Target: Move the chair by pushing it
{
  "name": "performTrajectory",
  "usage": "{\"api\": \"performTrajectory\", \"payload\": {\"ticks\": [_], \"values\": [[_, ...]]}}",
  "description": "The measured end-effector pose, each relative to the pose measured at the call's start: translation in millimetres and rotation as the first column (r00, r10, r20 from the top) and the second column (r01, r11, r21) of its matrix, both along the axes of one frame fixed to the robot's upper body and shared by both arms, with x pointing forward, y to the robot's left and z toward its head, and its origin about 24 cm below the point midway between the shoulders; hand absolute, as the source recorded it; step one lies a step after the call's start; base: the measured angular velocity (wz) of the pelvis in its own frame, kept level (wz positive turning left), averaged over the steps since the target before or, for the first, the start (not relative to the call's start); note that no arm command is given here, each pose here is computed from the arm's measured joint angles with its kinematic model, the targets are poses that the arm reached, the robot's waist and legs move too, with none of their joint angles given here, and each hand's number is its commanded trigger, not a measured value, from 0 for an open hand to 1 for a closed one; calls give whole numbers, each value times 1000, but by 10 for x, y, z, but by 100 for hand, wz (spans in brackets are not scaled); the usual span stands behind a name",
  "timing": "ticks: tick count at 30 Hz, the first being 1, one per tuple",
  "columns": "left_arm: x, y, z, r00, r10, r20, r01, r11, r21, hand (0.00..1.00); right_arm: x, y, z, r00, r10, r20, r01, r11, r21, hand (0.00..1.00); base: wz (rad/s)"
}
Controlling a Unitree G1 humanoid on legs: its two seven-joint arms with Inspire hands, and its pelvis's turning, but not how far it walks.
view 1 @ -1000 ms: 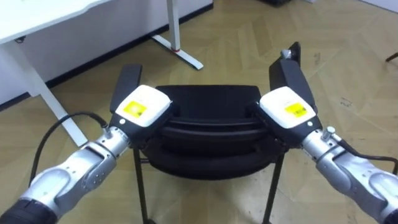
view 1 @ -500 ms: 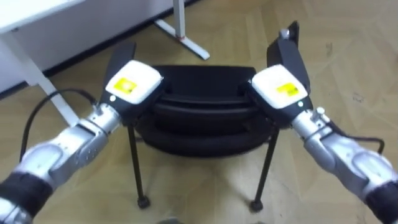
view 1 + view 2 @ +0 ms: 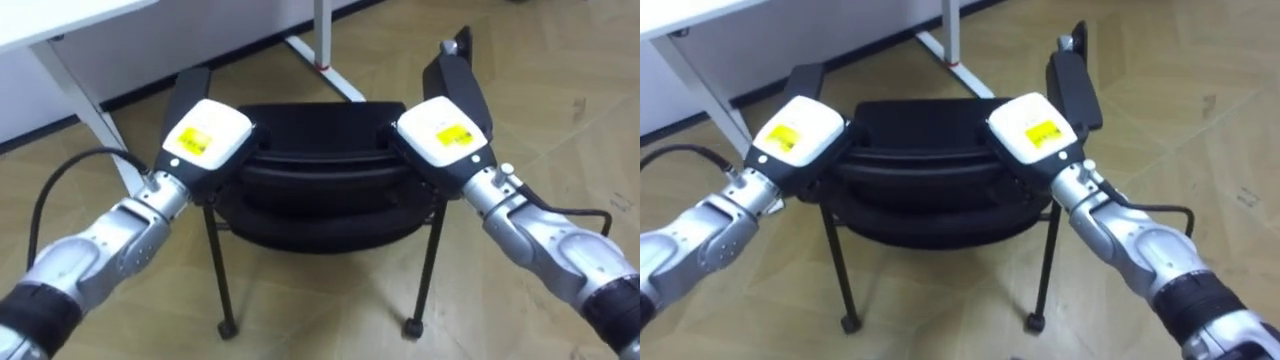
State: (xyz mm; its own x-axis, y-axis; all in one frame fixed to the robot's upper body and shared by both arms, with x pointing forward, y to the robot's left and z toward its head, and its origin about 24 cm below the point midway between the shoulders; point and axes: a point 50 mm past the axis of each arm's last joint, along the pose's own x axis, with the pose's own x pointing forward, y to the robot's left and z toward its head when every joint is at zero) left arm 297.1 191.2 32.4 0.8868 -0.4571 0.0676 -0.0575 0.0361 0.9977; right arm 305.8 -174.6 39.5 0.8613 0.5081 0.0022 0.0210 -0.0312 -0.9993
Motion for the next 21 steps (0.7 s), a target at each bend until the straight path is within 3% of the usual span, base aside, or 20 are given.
{"api": "performTrajectory", "payload": {"ticks": [21], "values": [[47,-11,86,996,30,78,-29,1000,-11,100,150,35,159,999,12,45,-11,1000,-30,100,8]]}}
